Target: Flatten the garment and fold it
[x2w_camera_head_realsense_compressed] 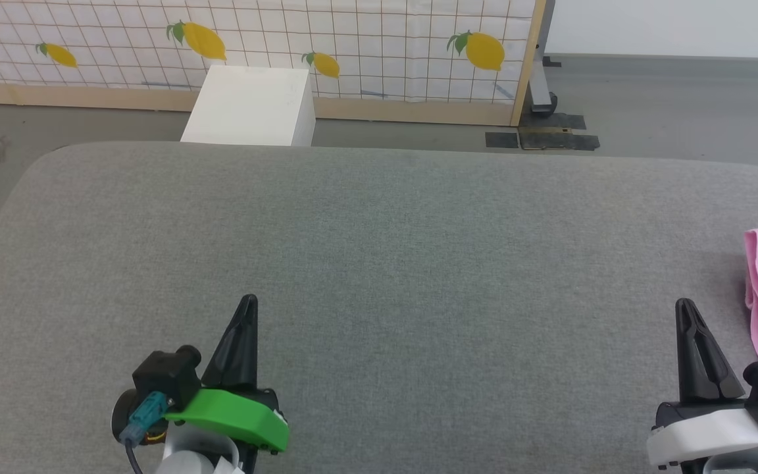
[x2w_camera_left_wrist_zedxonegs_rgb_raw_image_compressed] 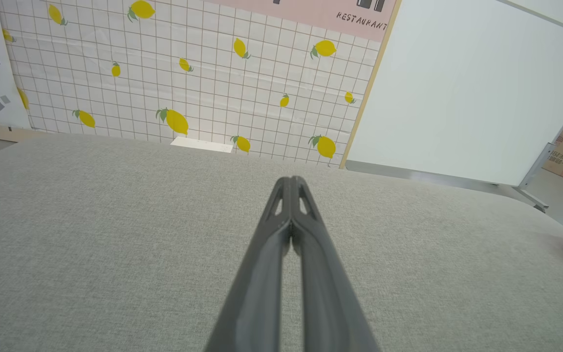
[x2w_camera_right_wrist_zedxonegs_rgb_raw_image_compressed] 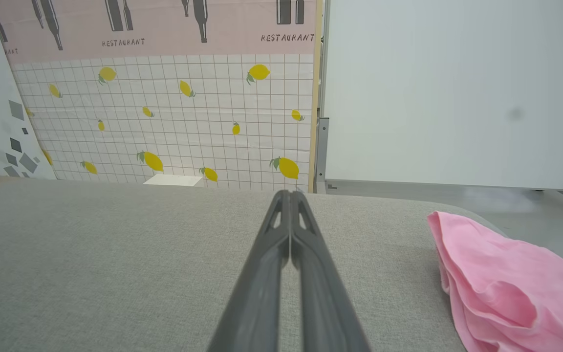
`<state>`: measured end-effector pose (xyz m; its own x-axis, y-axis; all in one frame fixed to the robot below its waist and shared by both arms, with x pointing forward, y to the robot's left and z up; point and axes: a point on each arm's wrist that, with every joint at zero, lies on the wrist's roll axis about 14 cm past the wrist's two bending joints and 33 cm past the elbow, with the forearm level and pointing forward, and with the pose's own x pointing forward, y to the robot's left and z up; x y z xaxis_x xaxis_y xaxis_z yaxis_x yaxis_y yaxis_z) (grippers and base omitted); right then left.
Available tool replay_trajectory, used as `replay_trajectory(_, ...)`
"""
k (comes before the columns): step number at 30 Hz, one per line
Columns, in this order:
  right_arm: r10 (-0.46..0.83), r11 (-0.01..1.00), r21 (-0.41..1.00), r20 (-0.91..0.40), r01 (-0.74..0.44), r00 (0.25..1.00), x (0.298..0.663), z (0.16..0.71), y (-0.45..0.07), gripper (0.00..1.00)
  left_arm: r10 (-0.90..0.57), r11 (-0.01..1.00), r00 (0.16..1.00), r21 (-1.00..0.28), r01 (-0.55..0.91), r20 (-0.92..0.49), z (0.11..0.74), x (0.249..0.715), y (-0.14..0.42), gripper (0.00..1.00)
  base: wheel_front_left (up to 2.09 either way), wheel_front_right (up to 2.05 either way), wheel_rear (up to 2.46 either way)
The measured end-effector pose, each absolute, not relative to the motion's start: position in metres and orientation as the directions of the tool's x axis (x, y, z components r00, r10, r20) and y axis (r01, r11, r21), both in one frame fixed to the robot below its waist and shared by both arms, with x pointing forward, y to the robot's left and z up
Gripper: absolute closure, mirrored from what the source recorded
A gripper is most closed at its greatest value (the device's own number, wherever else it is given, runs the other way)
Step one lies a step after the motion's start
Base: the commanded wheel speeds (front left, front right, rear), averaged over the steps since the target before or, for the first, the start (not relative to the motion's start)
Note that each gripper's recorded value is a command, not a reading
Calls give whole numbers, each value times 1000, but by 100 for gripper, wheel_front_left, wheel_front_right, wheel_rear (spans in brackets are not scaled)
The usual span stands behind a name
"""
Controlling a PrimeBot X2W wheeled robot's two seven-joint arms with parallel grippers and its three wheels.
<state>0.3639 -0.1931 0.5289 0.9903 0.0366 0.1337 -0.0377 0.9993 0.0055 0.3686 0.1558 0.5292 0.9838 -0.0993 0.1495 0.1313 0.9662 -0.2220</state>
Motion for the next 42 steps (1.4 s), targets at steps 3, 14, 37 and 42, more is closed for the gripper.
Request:
replay_trajectory(3, 38, 999, 5, 126, -39, 991, 364, 528, -192, 100, -102, 967, 984, -218, 132, 146, 529, 369, 155, 100, 0, 0, 0)
replay_trajectory(14, 45, 999, 5, 109, -46, 993, 363, 526, -190, 100, -93, 973, 986, -198, 119, 136, 531, 371, 158, 100, 0, 0, 0)
replay_trajectory(37, 65, 998, -4, 78, -65, 995, 365, 524, -183, 100, -87, 984, 990, -145, 103, 111, 532, 374, 160, 100, 0, 0, 0)
replay_trajectory(42, 68, 998, -4, 71, -67, 995, 364, 523, -182, 100, -88, 986, 990, -132, 102, 106, 533, 374, 160, 100, 0, 0, 0)
